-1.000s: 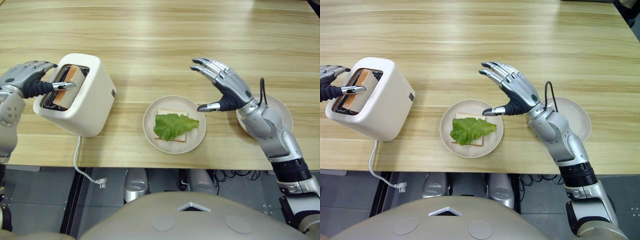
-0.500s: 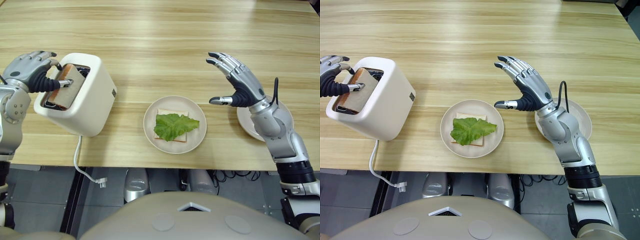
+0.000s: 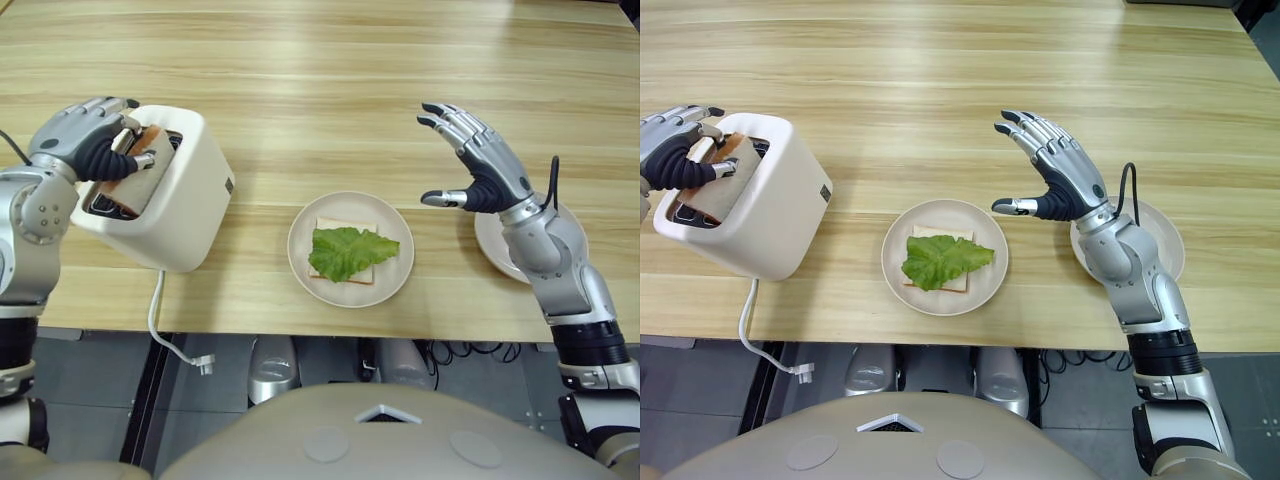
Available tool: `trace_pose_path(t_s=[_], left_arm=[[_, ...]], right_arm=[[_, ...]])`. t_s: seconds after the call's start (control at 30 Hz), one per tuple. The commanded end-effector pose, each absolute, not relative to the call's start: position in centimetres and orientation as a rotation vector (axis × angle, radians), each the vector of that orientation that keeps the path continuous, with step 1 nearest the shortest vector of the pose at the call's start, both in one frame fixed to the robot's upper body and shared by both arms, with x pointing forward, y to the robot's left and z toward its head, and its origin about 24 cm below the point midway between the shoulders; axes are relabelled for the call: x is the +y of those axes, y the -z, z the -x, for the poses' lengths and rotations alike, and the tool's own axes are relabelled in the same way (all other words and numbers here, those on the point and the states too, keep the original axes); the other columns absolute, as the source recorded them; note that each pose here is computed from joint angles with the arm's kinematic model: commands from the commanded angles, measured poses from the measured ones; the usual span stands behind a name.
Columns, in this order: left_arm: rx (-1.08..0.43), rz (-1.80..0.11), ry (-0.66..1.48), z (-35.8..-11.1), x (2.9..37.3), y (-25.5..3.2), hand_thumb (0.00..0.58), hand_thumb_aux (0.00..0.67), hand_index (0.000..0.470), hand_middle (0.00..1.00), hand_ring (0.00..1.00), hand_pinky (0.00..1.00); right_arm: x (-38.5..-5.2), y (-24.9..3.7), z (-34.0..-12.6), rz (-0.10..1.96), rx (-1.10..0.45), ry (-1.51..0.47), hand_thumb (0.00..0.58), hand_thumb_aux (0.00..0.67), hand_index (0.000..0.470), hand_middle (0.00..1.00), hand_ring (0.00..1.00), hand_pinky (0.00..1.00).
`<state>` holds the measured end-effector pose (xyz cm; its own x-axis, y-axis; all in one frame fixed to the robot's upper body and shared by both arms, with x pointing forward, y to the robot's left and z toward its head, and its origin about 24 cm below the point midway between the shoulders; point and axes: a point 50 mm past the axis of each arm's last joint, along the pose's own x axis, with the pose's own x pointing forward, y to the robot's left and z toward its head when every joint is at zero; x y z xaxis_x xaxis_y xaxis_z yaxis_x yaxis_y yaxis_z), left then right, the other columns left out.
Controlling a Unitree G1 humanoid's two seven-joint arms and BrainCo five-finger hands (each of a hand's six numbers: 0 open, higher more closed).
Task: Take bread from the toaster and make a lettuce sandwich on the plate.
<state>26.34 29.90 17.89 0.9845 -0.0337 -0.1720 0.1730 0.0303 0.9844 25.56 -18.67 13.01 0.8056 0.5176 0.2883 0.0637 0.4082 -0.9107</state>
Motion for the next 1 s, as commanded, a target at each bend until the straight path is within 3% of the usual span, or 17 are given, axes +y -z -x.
trace_pose_path(t_s=[0.03,0.33,0.5,0.57,0.63,0.67,0.73,0.77,0.87,1.0], left_arm=[[0.133,-1.405,0.208,-27.3,30.5,-19.2,0.58,0.67,0.46,0.0,0.0,0.0],[0.121,-1.26,0.294,-30.7,31.1,-25.6,0.58,0.67,0.46,0.0,0.0,0.0],[0.05,-1.206,0.369,-31.7,29.2,-27.9,0.58,0.67,0.46,0.0,0.0,0.0],[0.013,-1.177,0.427,-32.0,27.8,-28.2,0.58,0.67,0.46,0.11,0.11,0.11],[-0.018,-1.139,0.492,-32.1,26.5,-28.0,0.58,0.67,0.46,0.12,0.12,0.12],[-0.031,-1.118,0.524,-32.2,25.8,-27.8,0.58,0.67,0.46,0.3,0.3,0.3],[-0.056,-1.07,0.592,-32.1,24.4,-27.1,0.58,0.67,0.46,0.46,0.46,0.46],[-0.065,-1.043,0.636,-32.1,23.5,-26.5,0.58,0.67,0.46,0.64,0.64,0.64],[-0.068,-0.971,0.752,-31.7,21.1,-24.4,0.58,0.67,0.46,1.0,1.0,1.0],[-0.048,-0.881,0.88,-31.1,18.3,-21.4,0.58,0.67,0.46,1.0,1.0,1.0]], right_arm=[[-18.8,-13.0,-25.9,1.135,-0.592,-0.294,0.0,0.0,0.0,0.0,0.0,0.0],[-18.2,-12.9,-26.2,1.125,-0.598,-0.29,0.0,0.0,0.0,0.0,0.0,0.0],[-18.0,-12.8,-26.3,1.12,-0.6,-0.288,0.0,0.0,0.0,0.0,0.0,0.0],[-18.0,-12.8,-26.3,1.119,-0.6,-0.283,0.0,0.0,0.0,0.0,0.0,0.0],[-18.1,-12.8,-26.4,1.12,-0.599,-0.278,0.0,0.0,0.0,0.0,0.0,0.0],[-18.1,-12.8,-26.5,1.121,-0.6,-0.276,0.0,0.0,0.0,0.0,0.0,0.0],[-18.1,-12.8,-26.7,1.121,-0.602,-0.274,0.0,0.0,0.0,0.0,0.0,0.0],[-18.1,-12.9,-26.8,1.121,-0.604,-0.273,0.0,0.0,0.0,0.0,0.0,0.0],[-18.2,-13.0,-27.0,1.124,-0.607,-0.273,0.0,0.0,0.0,0.0,0.0,0.0],[-18.6,-13.3,-27.1,1.136,-0.606,-0.268,0.0,0.0,0.0,0.0,0.0,0.0]])
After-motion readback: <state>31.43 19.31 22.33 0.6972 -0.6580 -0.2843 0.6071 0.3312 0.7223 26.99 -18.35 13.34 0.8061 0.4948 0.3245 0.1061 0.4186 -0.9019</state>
